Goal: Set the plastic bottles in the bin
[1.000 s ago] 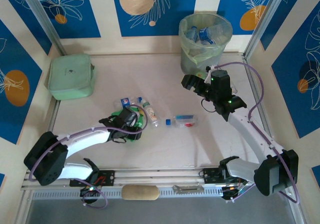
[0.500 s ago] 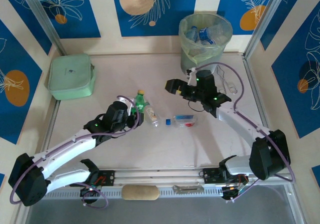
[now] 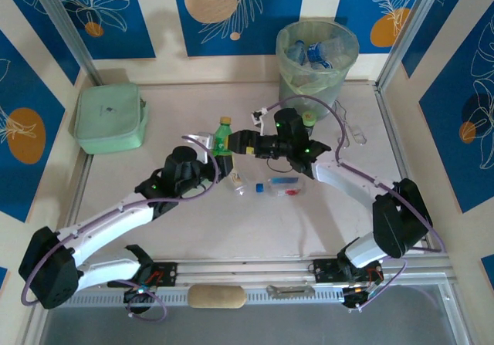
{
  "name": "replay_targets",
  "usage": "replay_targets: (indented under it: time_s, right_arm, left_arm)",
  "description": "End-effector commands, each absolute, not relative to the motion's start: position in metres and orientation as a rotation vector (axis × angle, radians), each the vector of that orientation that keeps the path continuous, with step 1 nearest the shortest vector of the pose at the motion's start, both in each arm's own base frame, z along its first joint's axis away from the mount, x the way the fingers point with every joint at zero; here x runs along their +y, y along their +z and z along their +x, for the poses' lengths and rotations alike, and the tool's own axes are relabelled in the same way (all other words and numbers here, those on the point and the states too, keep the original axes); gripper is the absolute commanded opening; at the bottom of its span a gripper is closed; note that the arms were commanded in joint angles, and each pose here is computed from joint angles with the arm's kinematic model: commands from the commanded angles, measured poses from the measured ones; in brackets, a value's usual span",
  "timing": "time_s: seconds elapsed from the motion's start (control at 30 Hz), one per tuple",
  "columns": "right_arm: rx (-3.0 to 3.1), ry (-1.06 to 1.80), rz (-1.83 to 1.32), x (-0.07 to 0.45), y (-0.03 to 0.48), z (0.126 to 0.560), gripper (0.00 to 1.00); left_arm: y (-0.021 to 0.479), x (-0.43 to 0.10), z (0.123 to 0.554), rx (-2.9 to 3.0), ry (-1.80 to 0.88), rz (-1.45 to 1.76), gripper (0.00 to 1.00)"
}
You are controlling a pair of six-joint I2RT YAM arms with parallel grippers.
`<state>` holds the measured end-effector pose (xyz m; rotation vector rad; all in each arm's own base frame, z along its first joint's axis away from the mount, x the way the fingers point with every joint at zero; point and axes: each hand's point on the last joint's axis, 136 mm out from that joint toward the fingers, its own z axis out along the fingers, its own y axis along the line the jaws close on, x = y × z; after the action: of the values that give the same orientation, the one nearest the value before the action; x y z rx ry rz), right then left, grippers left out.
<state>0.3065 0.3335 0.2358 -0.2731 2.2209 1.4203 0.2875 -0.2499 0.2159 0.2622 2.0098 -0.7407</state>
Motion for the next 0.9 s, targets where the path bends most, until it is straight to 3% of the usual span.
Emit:
replay_targets:
  time_s: [0.0, 0.57, 0.67, 0.77, 0.87]
  right_arm:
    - [2.174, 1.472, -0.345, 0.347, 0.254, 0.304, 0.94]
    - [2.217, 1.467, -0.368, 0.36, 0.241, 0.306, 0.79]
    - [2.222, 1.456, -0.367, 0.359, 0.24, 0.308, 0.71]
    - [2.219, 1.451, -0.366, 0.359, 0.241, 0.309, 0.61]
    - [2.216, 1.439, -0.358, 0.357, 0.241, 0.311, 0.59]
  left_arm:
    - [0.238, -0.267, 0.286, 1.945, -0.848, 0.292, 0.48]
    - [0.235, -0.274, 0.283, 1.95, -0.888, 0.318, 0.51]
    - [0.236, -0.272, 0.283, 1.948, -0.883, 0.311, 0.53]
    - [0.236, -0.269, 0.283, 1.948, -0.87, 0.3, 0.6]
    - [0.235, -0.263, 0.283, 1.951, -0.854, 0.268, 0.79]
